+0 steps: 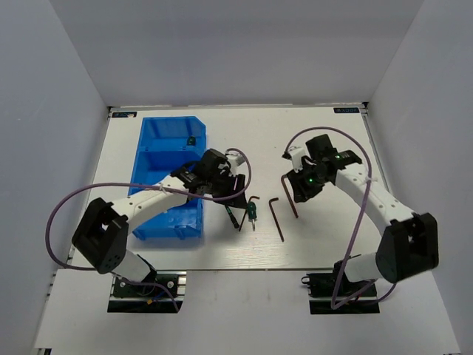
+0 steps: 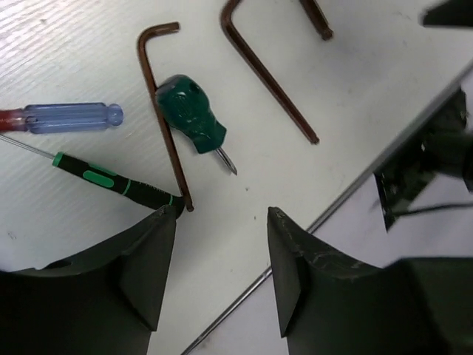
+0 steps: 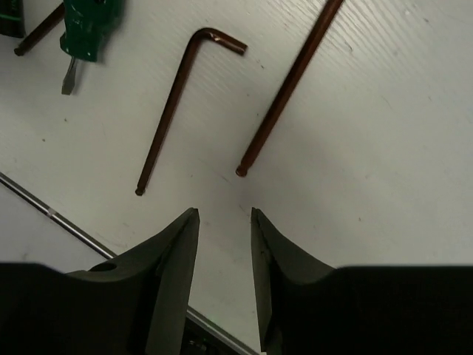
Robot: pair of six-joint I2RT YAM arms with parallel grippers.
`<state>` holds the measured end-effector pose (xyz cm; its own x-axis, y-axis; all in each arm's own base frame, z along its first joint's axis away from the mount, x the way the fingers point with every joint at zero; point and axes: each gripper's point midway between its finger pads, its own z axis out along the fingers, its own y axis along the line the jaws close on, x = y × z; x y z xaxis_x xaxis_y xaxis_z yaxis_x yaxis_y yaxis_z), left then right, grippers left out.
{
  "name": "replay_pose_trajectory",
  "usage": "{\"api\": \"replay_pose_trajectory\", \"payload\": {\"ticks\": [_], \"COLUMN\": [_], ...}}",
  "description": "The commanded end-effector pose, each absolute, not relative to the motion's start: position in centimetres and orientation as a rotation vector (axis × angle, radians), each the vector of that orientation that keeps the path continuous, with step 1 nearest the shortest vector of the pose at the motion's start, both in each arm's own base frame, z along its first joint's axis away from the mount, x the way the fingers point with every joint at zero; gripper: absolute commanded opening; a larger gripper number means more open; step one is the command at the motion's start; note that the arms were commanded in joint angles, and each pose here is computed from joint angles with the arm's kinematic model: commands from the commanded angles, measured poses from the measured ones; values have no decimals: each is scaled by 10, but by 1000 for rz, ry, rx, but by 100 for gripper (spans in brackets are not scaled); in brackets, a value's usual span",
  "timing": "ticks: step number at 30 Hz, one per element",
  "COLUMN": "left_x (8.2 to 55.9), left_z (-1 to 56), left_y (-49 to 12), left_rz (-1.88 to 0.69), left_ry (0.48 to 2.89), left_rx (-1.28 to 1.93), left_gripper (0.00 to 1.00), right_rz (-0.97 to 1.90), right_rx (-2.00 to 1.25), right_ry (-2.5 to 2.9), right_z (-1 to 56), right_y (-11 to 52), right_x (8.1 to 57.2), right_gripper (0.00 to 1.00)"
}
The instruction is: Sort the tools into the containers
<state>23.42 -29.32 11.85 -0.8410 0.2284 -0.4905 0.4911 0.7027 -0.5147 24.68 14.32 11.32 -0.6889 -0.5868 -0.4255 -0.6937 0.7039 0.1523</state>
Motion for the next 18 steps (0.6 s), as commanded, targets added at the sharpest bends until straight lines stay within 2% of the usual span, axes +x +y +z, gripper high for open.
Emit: {"api": "replay_pose_trajectory", "payload": {"ticks": [1, 4, 11, 18], "left_x": [255, 251, 258, 256], "left_z": [126, 106, 81, 65], "left_y": [-292, -301, -351, -356], "left_rz": [-705, -584, -372, -255], "left_ry": [2499, 2550, 2613, 2650], "left_rx": [320, 268, 203, 132], "left_gripper": [63, 63, 51, 51], "right_rz": [381, 318, 347, 389], "right_rx": [-922, -808, -656, -583], "right_ry": [2510, 2543, 2593, 2594], "right_z": [132, 128, 129, 132], "right_y": [127, 108, 96, 87], "right_x": [245, 249, 251, 251], "right_gripper": [41, 50, 50, 49]}}
